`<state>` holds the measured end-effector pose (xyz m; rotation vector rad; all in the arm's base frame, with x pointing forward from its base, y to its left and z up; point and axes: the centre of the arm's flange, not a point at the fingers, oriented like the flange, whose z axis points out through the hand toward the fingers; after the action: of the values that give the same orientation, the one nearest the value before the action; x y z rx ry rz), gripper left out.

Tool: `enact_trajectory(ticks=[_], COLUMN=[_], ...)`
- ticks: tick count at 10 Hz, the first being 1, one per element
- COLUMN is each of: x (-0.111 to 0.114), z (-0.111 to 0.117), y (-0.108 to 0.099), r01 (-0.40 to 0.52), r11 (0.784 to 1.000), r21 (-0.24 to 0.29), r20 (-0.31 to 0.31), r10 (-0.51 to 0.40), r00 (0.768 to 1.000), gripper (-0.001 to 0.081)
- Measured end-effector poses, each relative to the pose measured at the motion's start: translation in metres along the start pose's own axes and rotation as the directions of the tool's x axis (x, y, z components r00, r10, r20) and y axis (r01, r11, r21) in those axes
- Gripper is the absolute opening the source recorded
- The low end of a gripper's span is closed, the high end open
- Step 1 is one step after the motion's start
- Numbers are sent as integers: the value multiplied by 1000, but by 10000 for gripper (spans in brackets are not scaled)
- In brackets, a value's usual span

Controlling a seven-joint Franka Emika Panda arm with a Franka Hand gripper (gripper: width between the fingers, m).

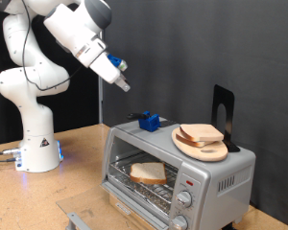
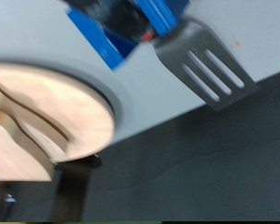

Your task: Make a piece of toast with the oven

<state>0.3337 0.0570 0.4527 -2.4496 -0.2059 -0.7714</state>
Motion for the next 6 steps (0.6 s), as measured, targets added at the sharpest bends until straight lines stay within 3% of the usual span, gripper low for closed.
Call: enact_trajectory(ticks=[3, 6], x=[-9, -14], z=[-25, -51], y=[37, 67], r01=[-71, -91], r11=[997, 996], r21=[-7, 17], r20=[30, 13], r10=[71, 91], r00=[997, 996], gripper=[808, 808])
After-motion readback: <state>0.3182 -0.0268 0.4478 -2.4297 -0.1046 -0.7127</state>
